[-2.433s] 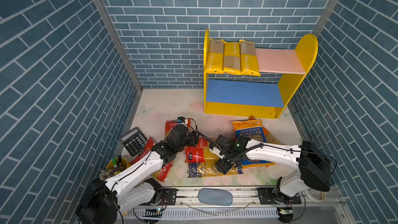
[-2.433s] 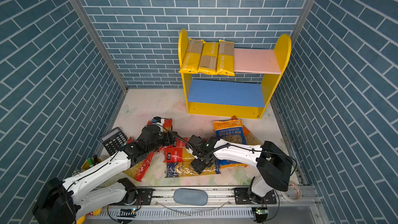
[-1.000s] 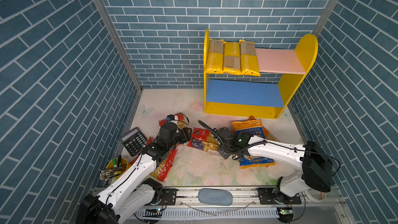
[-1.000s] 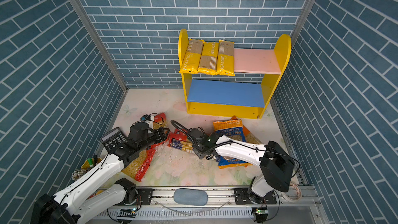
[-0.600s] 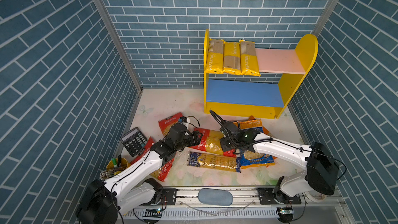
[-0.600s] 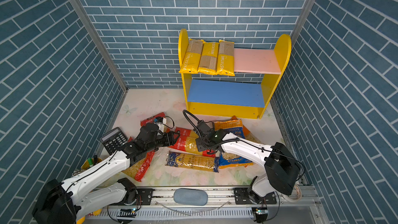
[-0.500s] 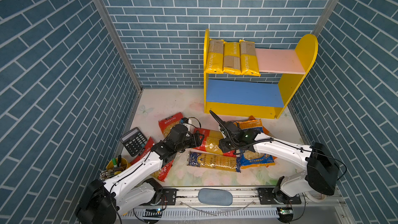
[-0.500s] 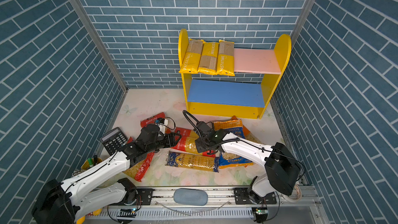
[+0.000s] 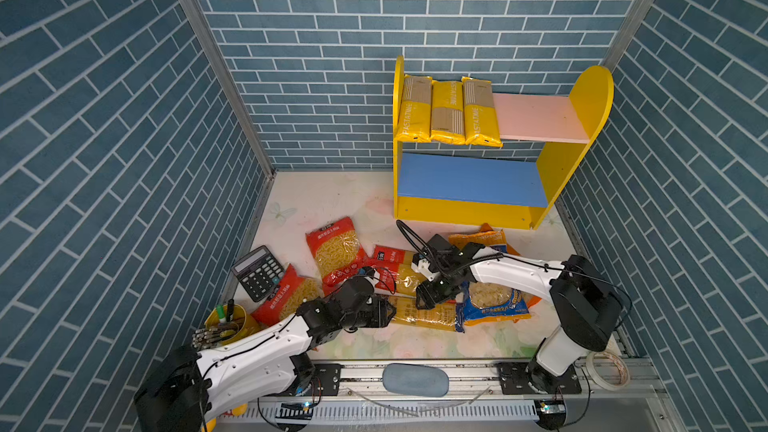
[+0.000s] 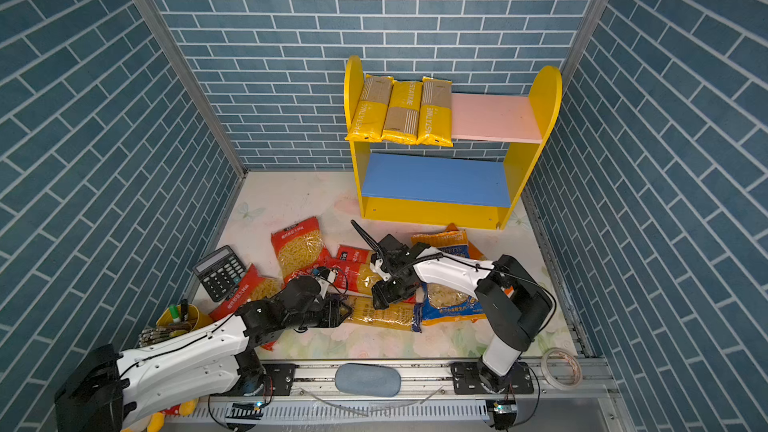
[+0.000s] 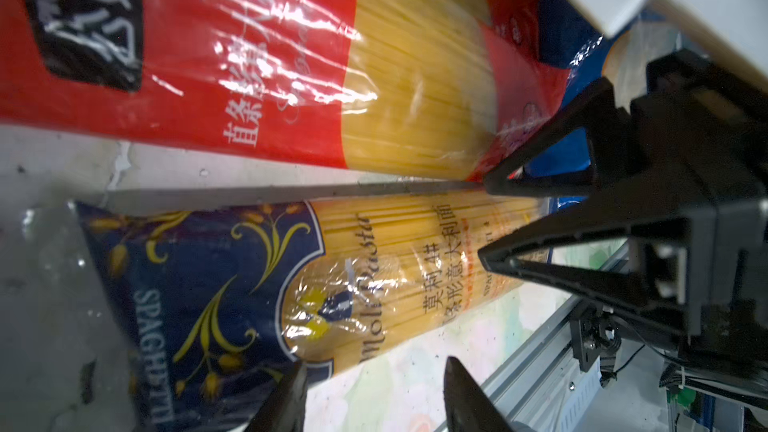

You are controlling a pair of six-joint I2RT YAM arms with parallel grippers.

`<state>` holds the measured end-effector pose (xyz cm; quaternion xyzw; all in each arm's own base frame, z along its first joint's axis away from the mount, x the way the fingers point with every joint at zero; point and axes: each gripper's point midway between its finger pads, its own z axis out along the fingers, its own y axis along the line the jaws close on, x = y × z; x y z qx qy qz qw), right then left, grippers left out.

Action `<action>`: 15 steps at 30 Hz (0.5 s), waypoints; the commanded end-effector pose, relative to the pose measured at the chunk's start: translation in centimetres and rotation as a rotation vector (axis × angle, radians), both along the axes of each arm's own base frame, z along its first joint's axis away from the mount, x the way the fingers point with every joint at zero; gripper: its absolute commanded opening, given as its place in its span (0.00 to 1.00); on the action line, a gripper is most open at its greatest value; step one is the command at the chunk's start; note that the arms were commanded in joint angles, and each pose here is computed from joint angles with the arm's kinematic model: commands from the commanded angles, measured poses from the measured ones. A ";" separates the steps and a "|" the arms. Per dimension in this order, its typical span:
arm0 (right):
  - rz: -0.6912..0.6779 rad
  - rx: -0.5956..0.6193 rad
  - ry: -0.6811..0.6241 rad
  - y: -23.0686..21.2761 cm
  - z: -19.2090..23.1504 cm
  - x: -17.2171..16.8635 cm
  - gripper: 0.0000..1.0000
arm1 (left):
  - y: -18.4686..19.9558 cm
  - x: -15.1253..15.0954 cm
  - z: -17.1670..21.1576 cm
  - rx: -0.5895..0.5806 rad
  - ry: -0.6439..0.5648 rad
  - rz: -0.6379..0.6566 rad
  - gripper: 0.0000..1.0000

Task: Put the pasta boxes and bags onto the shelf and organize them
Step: 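Grasp the blue Molisana spaghetti pack with both grippers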

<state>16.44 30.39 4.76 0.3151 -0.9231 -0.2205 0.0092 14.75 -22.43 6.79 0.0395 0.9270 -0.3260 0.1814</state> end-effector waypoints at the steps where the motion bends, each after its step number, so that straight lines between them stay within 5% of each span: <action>1: 0.104 0.018 0.032 1.1 -0.4 -0.1 0.65 | 0.9 0.1 -0.5 0.055 -0.014 0.029 0.53; 8: 0.177 0.014 0.149 1.4 -2.2 -1.8 0.62 | -0.5 0.2 -1.6 0.033 0.006 0.003 0.46; 15: 0.183 0.061 0.160 2.1 -2.2 -2.3 0.37 | -0.5 0.6 -1.6 0.054 -0.004 0.002 0.38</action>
